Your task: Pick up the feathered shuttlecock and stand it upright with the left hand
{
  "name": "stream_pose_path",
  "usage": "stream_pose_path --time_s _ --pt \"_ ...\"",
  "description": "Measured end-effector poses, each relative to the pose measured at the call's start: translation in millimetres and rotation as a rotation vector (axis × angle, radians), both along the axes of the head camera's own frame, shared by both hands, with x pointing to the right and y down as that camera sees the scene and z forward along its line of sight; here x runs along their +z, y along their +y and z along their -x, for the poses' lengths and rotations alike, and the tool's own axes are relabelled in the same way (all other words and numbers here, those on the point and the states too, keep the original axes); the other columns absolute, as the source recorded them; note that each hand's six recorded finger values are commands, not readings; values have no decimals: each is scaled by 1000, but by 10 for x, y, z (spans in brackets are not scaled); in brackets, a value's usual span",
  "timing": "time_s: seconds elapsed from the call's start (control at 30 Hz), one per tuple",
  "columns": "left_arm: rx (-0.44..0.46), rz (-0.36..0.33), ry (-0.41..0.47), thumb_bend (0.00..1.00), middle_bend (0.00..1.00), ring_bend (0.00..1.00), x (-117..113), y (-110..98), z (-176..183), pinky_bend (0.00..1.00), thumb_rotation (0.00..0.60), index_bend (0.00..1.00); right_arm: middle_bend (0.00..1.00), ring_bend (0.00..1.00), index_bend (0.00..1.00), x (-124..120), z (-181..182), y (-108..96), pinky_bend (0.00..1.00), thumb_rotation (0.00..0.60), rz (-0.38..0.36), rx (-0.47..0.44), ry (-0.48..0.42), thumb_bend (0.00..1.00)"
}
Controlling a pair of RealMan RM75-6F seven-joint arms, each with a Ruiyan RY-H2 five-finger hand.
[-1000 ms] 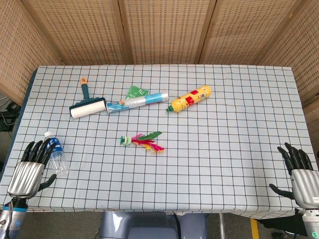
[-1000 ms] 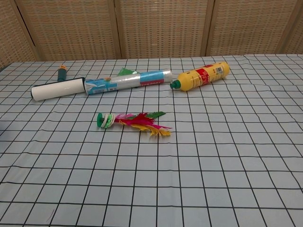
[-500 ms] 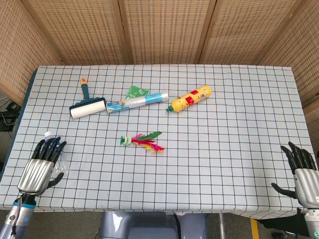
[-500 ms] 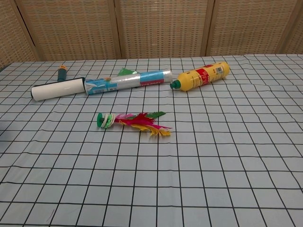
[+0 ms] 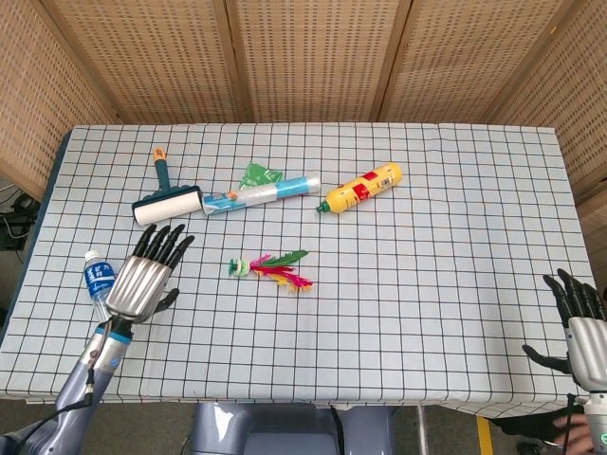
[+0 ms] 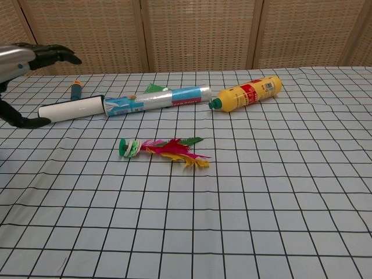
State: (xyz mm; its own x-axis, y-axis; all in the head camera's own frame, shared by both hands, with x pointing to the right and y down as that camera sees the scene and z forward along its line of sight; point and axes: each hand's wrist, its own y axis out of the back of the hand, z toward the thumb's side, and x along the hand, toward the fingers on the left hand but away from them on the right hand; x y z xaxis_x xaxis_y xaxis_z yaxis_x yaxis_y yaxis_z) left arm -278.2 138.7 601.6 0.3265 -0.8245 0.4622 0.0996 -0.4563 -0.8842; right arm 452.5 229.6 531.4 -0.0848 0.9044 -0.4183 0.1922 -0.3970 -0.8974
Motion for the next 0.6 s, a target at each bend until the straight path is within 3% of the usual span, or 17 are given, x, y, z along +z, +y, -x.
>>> stream_pose_path --time_s 0.13,0.47,0.6 --pt "24 54 -4 437 0 0 200 -148 -267 0 600 157 0 0 42 26 -37 -10 0 600 2 12 2 76" --pt "112 79 -5 432 0 0 531 -291 -1056 0 600 337 0 0 44 89 -111 -29 0 600 16 34 8 76" --pt "141 76 -26 372 0 0 635 -298 -1290 0 600 389 0 0 49 105 -153 -30 0 600 19 48 7 76"
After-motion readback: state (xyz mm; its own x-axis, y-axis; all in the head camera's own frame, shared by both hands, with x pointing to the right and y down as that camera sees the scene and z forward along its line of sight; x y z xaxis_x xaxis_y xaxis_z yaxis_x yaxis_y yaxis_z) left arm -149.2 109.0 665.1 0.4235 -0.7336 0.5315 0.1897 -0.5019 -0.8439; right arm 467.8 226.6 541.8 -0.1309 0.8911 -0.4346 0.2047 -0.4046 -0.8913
